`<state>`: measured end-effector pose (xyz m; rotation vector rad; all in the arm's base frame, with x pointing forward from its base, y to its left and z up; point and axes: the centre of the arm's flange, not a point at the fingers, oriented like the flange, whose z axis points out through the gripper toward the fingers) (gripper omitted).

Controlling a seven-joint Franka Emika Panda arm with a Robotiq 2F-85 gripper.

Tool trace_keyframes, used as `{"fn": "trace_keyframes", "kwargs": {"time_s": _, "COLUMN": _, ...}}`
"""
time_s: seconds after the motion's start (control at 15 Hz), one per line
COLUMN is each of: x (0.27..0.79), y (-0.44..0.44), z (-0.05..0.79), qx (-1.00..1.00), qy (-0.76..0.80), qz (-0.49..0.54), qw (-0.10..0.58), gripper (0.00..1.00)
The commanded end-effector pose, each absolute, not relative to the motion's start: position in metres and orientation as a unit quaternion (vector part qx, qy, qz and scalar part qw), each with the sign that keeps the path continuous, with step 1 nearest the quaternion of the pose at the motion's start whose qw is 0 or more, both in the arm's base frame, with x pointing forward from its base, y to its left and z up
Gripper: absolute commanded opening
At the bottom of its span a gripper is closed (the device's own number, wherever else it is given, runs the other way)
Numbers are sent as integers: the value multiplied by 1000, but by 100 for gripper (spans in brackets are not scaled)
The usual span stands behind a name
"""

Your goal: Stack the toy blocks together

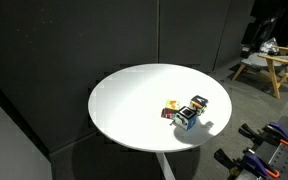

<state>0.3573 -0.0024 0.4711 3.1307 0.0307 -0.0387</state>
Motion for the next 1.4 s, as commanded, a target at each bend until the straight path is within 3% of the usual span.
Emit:
{"fn": "trace_keyframes", "kwargs": {"time_s": 0.0, "x": 357, "y": -2, "z": 471, "qx": 1000, "qy": 10, "qz": -12, "qw": 5, "gripper": 100}}
{"fn": "trace_keyframes", "kwargs": {"time_s": 0.73, "x": 378, "y": 2, "z": 476, "qx": 1000, "qy": 7, "qz": -13, "qw": -19, "gripper": 100}}
{"fn": "trace_keyframes", "kwargs": {"time_s": 1.33, "x": 429, "y": 13, "z": 469, "qx": 999, "qy": 6, "qz": -9, "qw": -46, "gripper": 100}}
